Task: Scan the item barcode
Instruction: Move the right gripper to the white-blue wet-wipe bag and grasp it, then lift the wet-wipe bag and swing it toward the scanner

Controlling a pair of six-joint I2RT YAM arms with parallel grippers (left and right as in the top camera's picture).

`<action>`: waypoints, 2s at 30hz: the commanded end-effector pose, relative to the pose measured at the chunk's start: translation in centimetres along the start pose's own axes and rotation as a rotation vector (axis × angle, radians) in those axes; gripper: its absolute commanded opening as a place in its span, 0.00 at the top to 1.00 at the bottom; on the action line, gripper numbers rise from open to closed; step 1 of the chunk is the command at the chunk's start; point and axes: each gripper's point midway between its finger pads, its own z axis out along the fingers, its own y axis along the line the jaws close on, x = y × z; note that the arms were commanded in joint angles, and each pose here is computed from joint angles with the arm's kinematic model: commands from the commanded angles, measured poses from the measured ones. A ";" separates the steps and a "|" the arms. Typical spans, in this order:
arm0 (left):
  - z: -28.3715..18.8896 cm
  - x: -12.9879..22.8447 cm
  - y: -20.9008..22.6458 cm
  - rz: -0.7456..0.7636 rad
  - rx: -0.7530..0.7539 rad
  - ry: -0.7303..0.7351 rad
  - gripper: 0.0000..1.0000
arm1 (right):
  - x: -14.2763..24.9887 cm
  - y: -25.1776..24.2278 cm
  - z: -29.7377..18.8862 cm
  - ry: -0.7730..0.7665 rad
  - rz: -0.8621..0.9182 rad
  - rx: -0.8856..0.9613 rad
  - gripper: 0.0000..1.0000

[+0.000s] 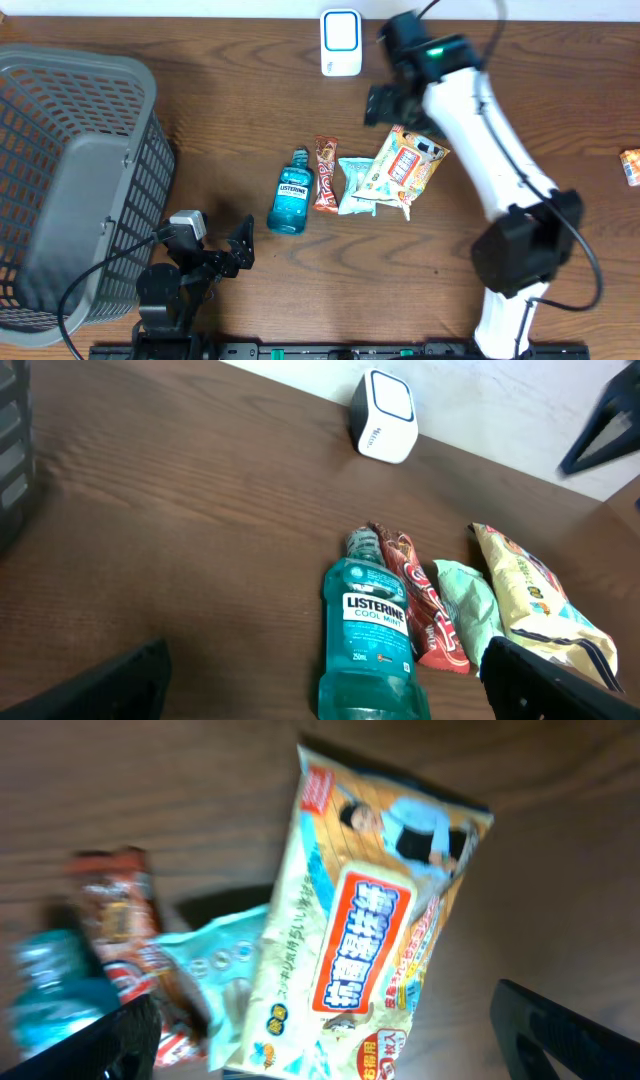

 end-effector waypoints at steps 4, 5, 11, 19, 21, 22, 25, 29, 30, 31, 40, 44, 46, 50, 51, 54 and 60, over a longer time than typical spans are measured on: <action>-0.1 -0.2 -0.1 -0.002 0.006 -0.004 0.02 | 2.6 0.0 5.4 0.045 0.070 0.253 0.06; -0.1 -0.2 -0.1 -0.002 0.006 -0.004 0.02 | 2.8 -0.1 6.0 0.059 0.067 0.264 0.07; -0.1 -0.2 -0.1 -0.002 0.006 -0.004 0.02 | 3.9 -0.3 8.4 0.122 0.042 0.315 0.10; -0.1 -0.2 -0.1 -0.002 0.006 -0.004 0.02 | 6.0 -1.2 12.5 0.236 -0.040 0.413 0.13; -0.1 -0.2 -0.1 -0.002 0.006 -0.004 0.02 | 6.8 -1.7 13.6 0.273 -0.051 0.446 0.20; -0.1 -0.2 -0.1 -0.002 0.006 -0.004 0.02 | 7.2 -1.9 14.1 0.292 -0.057 0.462 0.26; -0.1 -0.2 -0.1 -0.002 0.006 -0.004 0.02 | 7.9 -2.4 14.8 0.326 -0.067 0.492 0.50; -0.1 -0.2 -0.1 -0.002 0.006 -0.004 0.02 | 7.8 -2.6 14.3 0.335 -0.103 0.492 0.62; -0.1 -0.2 -0.1 -0.002 0.006 -0.004 0.02 | 7.7 -2.5 14.1 0.338 -0.118 0.489 0.66; -0.1 -0.2 -0.1 -0.002 0.006 -0.004 0.02 | 7.7 -2.6 13.9 0.345 -0.133 0.489 0.73; -0.1 -0.2 -0.1 -0.002 0.006 -0.004 0.02 | 7.0 -1.1 11.0 0.408 -0.164 0.381 0.98; -0.1 -0.2 -0.1 -0.002 0.006 -0.004 0.02 | 6.6 2.7 7.6 0.462 -0.285 0.089 0.98; -0.1 -0.2 -0.1 -0.002 0.006 -0.004 0.02 | 6.9 5.1 5.6 0.490 -0.419 -0.118 0.98; -0.1 -0.2 -0.1 -0.002 0.006 -0.004 0.02 | 8.2 8.7 0.6 0.468 -0.755 -0.552 0.98; -0.1 -0.2 -0.1 -0.002 0.006 -0.004 0.02 | 8.3 9.3 -0.3 0.450 -0.803 -0.624 0.99; -0.1 -0.2 -0.1 -0.002 0.006 -0.004 0.02 | 9.0 10.8 -1.9 0.428 -0.870 -0.783 0.98; -0.1 -0.2 -0.1 -0.002 0.006 -0.004 0.02 | 9.9 13.6 -5.5 0.399 -0.887 -1.094 0.98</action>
